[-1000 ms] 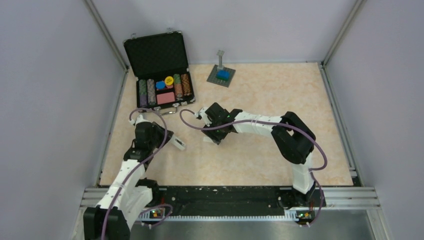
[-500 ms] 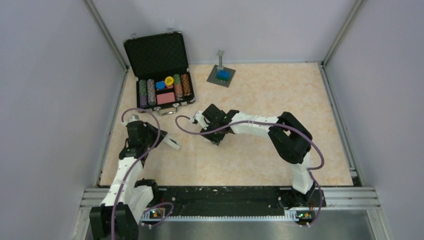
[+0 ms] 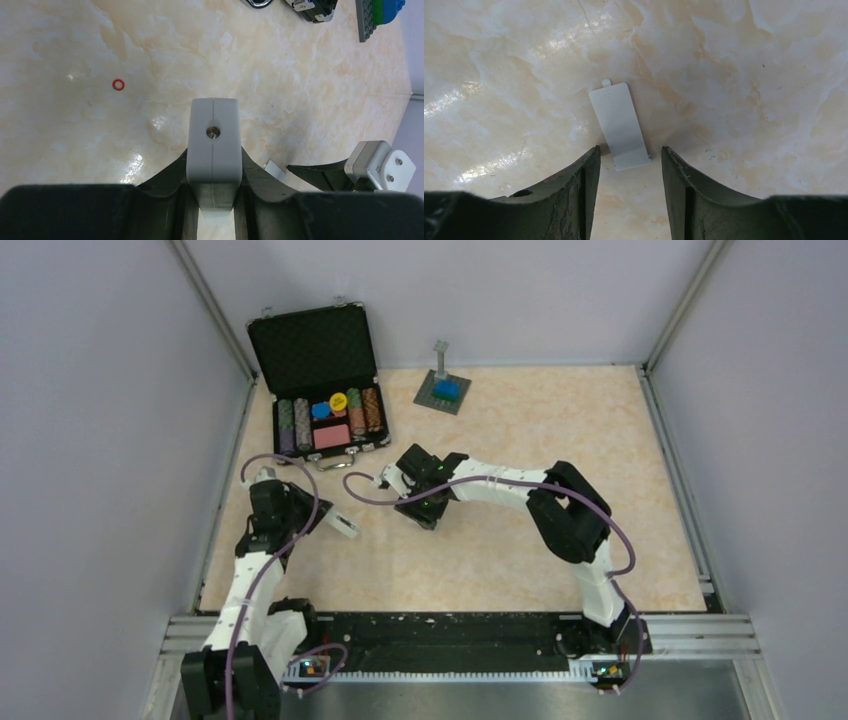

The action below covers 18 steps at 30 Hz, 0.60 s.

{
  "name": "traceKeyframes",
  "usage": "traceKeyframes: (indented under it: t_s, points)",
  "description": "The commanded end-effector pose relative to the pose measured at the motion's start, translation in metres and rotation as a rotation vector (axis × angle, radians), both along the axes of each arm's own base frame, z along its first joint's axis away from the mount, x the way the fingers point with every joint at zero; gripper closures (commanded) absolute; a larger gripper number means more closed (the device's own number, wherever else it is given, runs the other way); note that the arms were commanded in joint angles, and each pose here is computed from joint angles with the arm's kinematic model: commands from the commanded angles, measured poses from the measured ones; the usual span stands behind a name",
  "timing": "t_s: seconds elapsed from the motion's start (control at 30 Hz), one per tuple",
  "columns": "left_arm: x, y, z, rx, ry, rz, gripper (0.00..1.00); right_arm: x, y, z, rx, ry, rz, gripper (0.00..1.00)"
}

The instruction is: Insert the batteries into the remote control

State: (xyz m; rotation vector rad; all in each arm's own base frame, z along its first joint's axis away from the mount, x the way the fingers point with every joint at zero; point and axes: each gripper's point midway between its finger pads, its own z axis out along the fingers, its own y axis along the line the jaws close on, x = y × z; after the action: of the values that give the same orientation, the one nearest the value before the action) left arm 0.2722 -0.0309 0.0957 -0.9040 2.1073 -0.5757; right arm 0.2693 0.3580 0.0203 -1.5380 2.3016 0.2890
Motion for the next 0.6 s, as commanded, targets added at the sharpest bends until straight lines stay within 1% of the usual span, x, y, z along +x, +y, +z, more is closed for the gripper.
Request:
traceKeyframes:
  t_s: [0.0, 0.1, 0.2, 0.37, 0.57]
  points:
    - [0.011, 0.003, 0.024, 0.018, -0.071, -0.014, 1.0, -0.027, -0.021, -0.029, -0.126, 0.114, 0.03, 0.52]
    - [0.011, 0.003, 0.023, 0.016, -0.068, -0.015, 1.0, -0.033, -0.025, -0.031, -0.141, 0.143, 0.036, 0.54]
    - [0.011, 0.003, 0.024, 0.012, -0.069, -0.014, 1.0, -0.038, -0.026, -0.033, -0.145, 0.164, 0.036, 0.63]
    - [0.011, 0.002, 0.023, 0.011, -0.067, -0.013, 1.0, -0.037, -0.027, -0.033, -0.152, 0.161, 0.029, 0.65]
    - [0.011, 0.001, 0.024, 0.007, -0.072, -0.019, 1.0, -0.033, -0.026, -0.032, -0.152, 0.145, 0.005, 0.72]
